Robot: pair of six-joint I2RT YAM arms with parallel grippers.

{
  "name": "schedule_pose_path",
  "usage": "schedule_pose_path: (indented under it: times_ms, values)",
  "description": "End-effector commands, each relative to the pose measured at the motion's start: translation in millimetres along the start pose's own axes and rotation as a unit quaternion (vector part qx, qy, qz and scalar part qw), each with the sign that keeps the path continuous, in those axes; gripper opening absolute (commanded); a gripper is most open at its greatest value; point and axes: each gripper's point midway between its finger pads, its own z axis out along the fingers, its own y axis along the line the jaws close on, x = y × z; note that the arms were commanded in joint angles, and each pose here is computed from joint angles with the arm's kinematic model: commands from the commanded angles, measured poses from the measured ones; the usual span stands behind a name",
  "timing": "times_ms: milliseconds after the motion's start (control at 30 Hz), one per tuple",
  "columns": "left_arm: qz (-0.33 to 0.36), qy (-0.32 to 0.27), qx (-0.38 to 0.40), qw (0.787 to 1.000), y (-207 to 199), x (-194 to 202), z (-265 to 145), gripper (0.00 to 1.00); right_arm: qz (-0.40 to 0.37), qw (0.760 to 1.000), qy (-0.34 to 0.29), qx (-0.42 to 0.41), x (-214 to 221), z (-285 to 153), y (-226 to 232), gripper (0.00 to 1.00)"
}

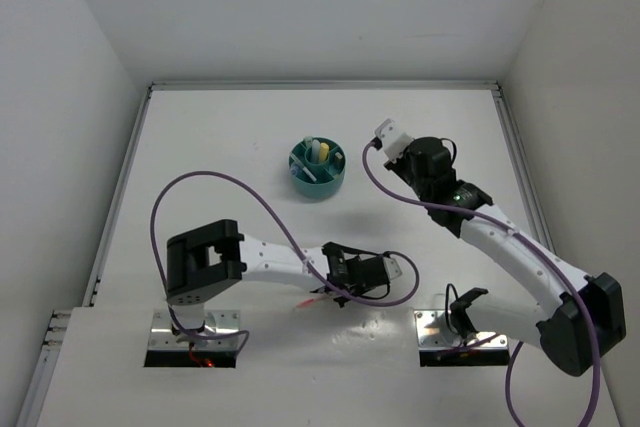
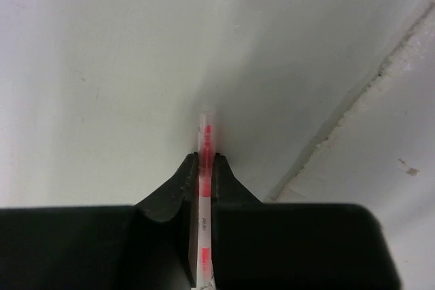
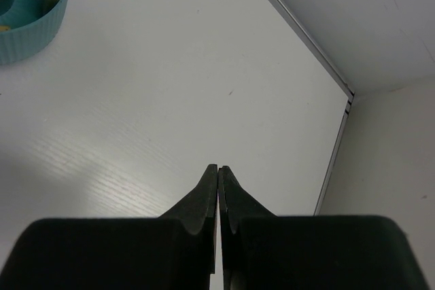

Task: Sort the stationery into containers
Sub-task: Pick up the stationery from the corner of the board, then place the pen in the storage box.

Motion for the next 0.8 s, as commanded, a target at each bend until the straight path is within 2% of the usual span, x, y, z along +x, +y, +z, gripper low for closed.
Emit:
schedule_pose_path:
  times_ms: [0,67,200,233,267,300,333,367,400,433,467,500,533,600,633,700,733,767]
  values:
    - [-0.018,0.027,-0.044,0.999,22.2,17.1,3.5,0.05,0.021,0.999,-0.028,0.014,-13.5,-4.6,-9.0,0.00]
    - [-0.044,0.013,-0.068,0.997,42.9,9.3,-1.9,0.00,0.021,0.999,-0.029,0.014,-11.8,-3.7,-7.7,0.00]
    - [-0.139,-0.063,-0.109,0.982,91.7,-25.5,-23.5,0.00,0.022,0.999,-0.032,0.016,-13.4,-5.7,-9.5,0.02]
    - [-0.163,-0.091,-0.109,0.976,102.5,-34.4,-36.0,0.00,0.022,0.999,-0.032,0.016,-13.4,-5.7,-9.5,0.10]
    - [-0.190,-0.111,-0.122,0.968,123.2,-41.7,-43.1,0.00,0.022,0.999,-0.032,0.016,-11.2,-4.7,-7.8,0.45]
    - [-0.221,-0.138,-0.127,0.957,134.4,-50.0,-48.6,0.00,0.024,0.999,-0.035,0.018,-13.1,-4.6,-8.8,0.64]
    - [-0.236,-0.161,-0.129,0.950,145.1,-58.4,-57.2,0.00,0.024,0.999,-0.032,0.024,-11.8,-4.8,-10.8,0.73]
    - [-0.267,-0.184,-0.139,0.936,166.4,-60.8,-69.3,0.00,0.024,0.999,-0.032,0.024,-11.8,-4.8,-10.8,0.73]
    - [-0.284,-0.200,-0.148,0.926,178.1,-62.1,-75.4,0.00,0.024,0.999,-0.032,0.024,-11.8,-4.8,-10.8,0.61]
    - [-0.301,-0.236,-0.150,0.912,190.7,-75.6,-86.3,0.00,0.024,0.999,-0.032,0.024,-11.8,-4.8,-10.8,0.42]
    - [-0.331,-0.286,-0.150,0.887,211.3,-89.2,-105.8,0.00,0.022,0.999,-0.028,0.021,-8.2,-4.1,-8.5,0.08]
    - [-0.337,-0.288,-0.151,0.884,216.7,-82.5,-109.3,0.00,0.024,0.999,-0.032,0.024,-10.1,-4.0,-9.5,0.01]
    - [-0.353,-0.343,-0.138,0.859,226.9,-101.2,-125.3,0.00,0.022,0.999,-0.028,0.021,-8.5,-1.9,-7.7,0.00]
    - [-0.375,-0.388,-0.135,0.831,242.4,-103.9,-140.9,0.00,0.021,0.999,-0.027,0.015,-5.7,-1.0,-4.0,0.00]
    - [-0.386,-0.443,-0.135,0.797,253.6,-116.2,-168.5,0.00,0.021,0.999,-0.027,0.015,-5.7,-1.0,-4.0,0.00]
    - [-0.402,-0.478,-0.160,0.764,269.1,-107.3,-180.2,0.00,0.019,0.999,-0.026,0.009,-3.1,-0.2,0.0,0.00]
    - [-0.407,-0.536,-0.159,0.723,276.3,-116.3,-208.8,0.00,0.018,1.000,-0.022,0.006,-1.4,1.7,1.8,0.00]
    - [-0.419,-0.541,-0.178,0.707,283.7,-101.3,-202.8,0.00,0.018,1.000,-0.025,0.002,-2.4,1.9,3.4,0.00]
